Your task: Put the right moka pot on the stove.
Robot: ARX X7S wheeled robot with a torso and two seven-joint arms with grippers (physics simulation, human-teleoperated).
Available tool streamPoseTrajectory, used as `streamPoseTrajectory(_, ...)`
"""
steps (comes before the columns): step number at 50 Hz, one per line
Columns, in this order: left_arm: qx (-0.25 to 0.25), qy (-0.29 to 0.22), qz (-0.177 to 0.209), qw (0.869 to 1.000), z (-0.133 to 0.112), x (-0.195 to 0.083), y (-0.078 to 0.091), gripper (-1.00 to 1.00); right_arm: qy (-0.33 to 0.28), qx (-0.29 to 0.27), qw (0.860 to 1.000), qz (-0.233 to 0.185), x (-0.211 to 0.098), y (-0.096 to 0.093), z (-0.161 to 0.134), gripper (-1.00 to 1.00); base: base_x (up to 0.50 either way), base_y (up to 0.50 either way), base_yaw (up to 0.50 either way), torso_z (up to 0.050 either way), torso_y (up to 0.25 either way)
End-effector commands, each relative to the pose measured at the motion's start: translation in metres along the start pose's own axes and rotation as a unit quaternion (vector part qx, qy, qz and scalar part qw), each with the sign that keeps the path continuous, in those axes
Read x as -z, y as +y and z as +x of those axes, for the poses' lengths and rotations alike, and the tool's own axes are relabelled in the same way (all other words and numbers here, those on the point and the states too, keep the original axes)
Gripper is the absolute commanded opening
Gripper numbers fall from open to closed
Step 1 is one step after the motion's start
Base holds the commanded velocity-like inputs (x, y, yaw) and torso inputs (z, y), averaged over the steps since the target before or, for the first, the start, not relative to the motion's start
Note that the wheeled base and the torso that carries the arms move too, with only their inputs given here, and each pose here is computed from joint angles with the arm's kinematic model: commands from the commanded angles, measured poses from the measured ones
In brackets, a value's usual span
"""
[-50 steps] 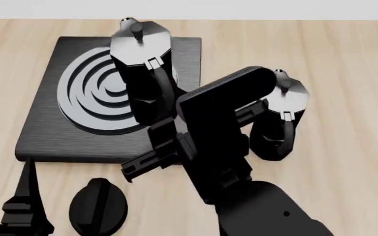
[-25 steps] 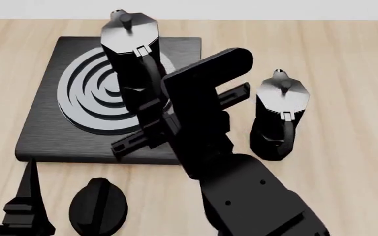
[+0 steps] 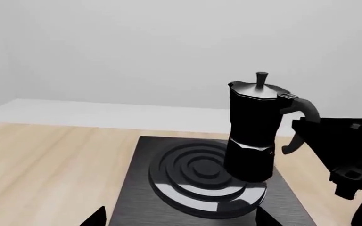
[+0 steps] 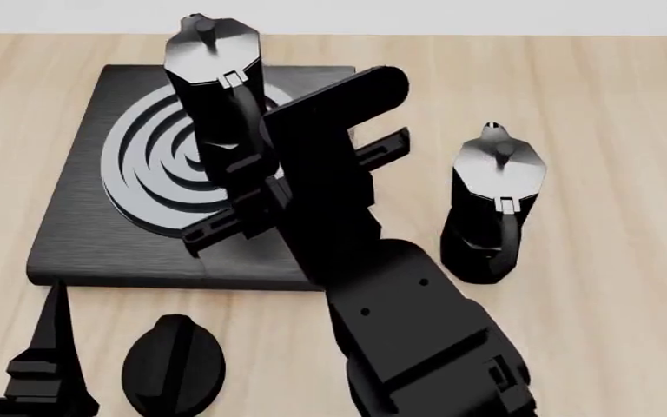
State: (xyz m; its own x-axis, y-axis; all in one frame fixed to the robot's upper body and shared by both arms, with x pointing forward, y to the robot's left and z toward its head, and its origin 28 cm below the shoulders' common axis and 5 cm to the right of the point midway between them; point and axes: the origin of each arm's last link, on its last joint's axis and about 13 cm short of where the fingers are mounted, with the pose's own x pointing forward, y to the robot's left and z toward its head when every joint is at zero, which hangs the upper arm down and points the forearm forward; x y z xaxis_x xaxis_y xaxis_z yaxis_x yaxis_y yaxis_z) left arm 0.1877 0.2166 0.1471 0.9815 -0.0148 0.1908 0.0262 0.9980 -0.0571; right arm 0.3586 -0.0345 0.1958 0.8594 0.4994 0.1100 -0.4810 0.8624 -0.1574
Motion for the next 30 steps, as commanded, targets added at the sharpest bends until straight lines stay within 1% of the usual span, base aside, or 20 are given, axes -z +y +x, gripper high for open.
streamPoseTrajectory(1,0.002,-0.001,-0.003,1.000,0.000,-0.001,0.000,1.00,-0.014,-0.009,1.000,-0.013,-0.005,0.002,0.016,-1.00,0.00,0.00,0.00,0.000,0.010)
streamPoseTrajectory(2,0.003,-0.002,-0.002,1.000,-0.001,0.000,0.000,1.00,-0.013,-0.010,1.000,-0.017,-0.004,0.003,0.018,-1.00,0.00,0.00,0.00,0.000,0.000)
streamPoseTrajectory(4,0.004,-0.001,-0.001,1.000,0.000,0.000,0.000,1.00,-0.015,-0.011,1.000,-0.011,-0.006,0.003,0.020,-1.00,0.00,0.00,0.00,0.000,0.000)
streamPoseTrajectory(8,0.004,-0.004,0.000,1.000,-0.001,0.000,-0.001,1.00,-0.017,-0.017,1.000,-0.019,-0.005,0.006,0.024,-1.00,0.00,0.00,0.00,0.000,0.000)
streamPoseTrajectory(15,0.007,-0.003,-0.003,1.000,-0.001,0.000,0.000,1.00,-0.020,-0.024,0.999,-0.014,-0.005,0.010,0.032,-1.00,0.00,0.00,0.00,0.000,0.001)
streamPoseTrajectory(24,0.008,-0.003,-0.003,1.000,-0.001,-0.001,0.000,1.00,-0.018,-0.026,0.999,-0.013,0.001,0.010,0.042,-1.00,0.00,0.00,0.00,0.000,0.001)
streamPoseTrajectory(25,0.008,-0.003,-0.003,1.000,-0.001,-0.001,0.000,1.00,-0.028,-0.014,0.999,-0.017,0.001,0.010,0.044,-1.00,0.00,0.00,0.00,0.000,0.000)
streamPoseTrajectory(27,0.009,-0.004,-0.004,1.000,-0.001,-0.001,0.000,1.00,-0.023,-0.023,0.999,-0.016,0.002,0.009,0.045,-1.00,0.00,0.00,0.00,0.000,0.000)
streamPoseTrajectory(30,0.006,-0.003,-0.003,1.000,-0.001,0.000,0.000,1.00,-0.019,-0.016,1.000,-0.010,0.005,0.007,0.050,-1.00,0.00,0.00,0.00,0.003,0.000)
